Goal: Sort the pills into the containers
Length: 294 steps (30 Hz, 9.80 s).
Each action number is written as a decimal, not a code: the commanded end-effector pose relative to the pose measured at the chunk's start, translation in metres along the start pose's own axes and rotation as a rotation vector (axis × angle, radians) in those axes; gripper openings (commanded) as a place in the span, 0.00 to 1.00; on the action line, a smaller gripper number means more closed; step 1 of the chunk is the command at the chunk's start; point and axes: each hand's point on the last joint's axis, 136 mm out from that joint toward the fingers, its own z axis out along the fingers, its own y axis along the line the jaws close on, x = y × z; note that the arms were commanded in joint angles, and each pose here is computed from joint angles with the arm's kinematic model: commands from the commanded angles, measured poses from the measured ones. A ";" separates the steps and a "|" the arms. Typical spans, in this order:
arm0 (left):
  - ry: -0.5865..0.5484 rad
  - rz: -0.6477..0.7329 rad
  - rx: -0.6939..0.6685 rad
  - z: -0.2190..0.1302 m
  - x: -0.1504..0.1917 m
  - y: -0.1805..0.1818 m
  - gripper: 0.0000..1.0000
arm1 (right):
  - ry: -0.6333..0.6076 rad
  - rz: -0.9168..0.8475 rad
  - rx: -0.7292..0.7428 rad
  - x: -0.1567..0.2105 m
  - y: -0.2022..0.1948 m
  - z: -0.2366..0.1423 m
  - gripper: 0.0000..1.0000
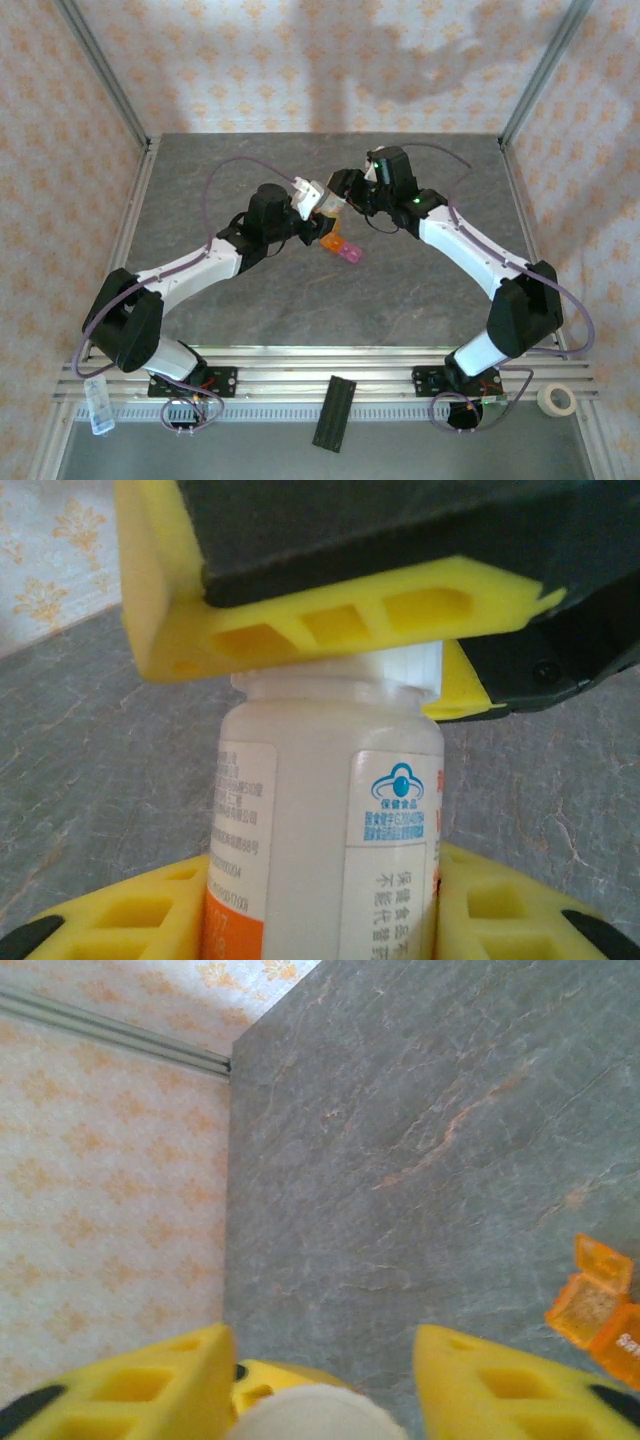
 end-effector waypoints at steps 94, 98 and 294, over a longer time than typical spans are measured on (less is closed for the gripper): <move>-0.223 -0.215 0.137 -0.026 -0.051 0.011 0.00 | -0.080 -0.206 -0.338 -0.041 0.049 -0.054 0.73; -0.172 -0.136 0.025 -0.025 -0.039 0.022 0.00 | -0.140 -0.119 -0.226 -0.053 0.038 -0.062 0.81; 0.438 -0.074 -0.102 0.011 0.129 0.026 0.00 | 0.037 -0.074 0.481 0.049 -0.189 0.012 0.65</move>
